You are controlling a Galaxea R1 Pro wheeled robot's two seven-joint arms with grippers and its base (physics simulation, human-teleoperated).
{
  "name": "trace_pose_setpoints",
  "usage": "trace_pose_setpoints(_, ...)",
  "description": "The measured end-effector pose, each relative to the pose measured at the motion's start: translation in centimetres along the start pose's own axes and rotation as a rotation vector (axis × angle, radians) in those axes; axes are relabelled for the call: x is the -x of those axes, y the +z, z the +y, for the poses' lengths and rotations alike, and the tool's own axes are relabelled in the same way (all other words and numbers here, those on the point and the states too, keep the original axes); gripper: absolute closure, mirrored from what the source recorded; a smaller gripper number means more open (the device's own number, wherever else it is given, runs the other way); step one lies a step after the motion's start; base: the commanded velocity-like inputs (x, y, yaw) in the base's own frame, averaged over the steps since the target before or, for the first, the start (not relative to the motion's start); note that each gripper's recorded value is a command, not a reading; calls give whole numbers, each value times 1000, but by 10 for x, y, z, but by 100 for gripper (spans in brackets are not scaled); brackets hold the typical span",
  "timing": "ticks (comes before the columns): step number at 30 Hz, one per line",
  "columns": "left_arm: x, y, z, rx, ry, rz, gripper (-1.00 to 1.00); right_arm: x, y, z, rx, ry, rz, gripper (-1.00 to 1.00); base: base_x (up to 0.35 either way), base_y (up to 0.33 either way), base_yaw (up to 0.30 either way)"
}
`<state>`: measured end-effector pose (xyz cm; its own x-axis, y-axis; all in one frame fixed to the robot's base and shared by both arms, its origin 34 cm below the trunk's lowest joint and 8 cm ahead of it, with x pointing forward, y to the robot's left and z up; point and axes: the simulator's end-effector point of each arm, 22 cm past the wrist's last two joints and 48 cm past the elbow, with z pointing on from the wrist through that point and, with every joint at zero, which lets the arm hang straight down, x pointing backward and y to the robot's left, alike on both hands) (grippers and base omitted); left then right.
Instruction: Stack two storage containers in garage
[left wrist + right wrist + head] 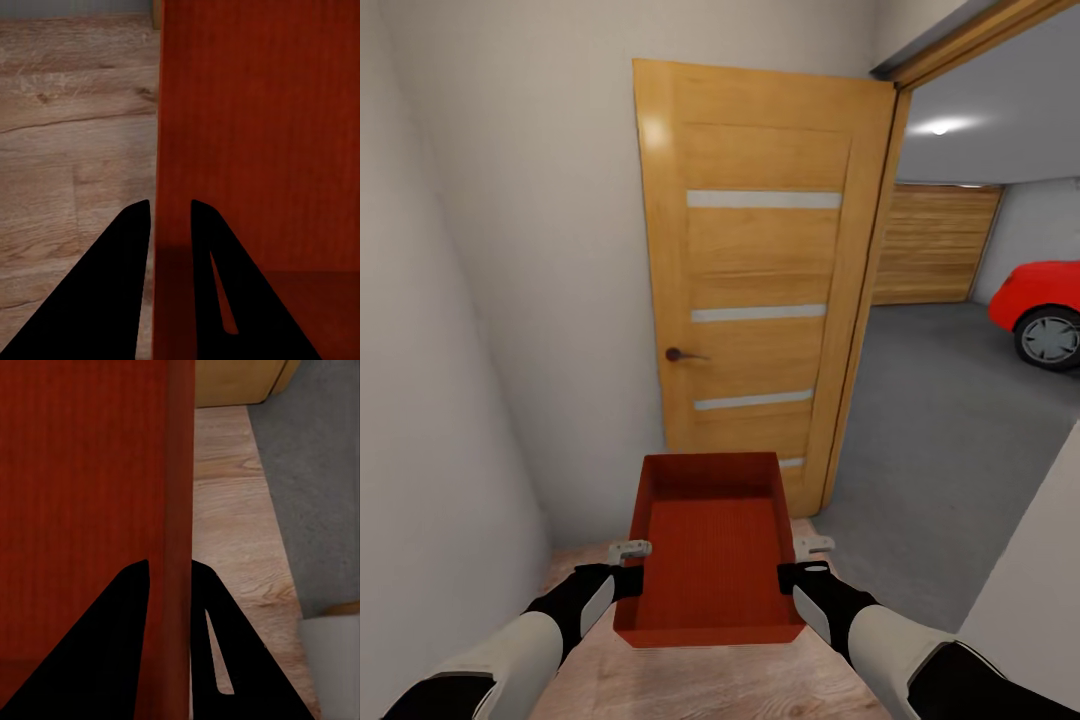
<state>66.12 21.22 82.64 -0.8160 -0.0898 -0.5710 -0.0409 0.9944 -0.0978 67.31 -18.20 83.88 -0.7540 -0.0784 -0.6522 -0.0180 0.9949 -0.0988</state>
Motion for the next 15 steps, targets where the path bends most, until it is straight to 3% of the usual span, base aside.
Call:
trace_pose_setpoints(7,0,0,0,0,-1,0,100,0,0,0,0,0,0,100,289,140,-243)
trace_pose_setpoints(15,0,0,0,0,-1,0,100,0,0,0,0,0,0,100,177,23,-249)
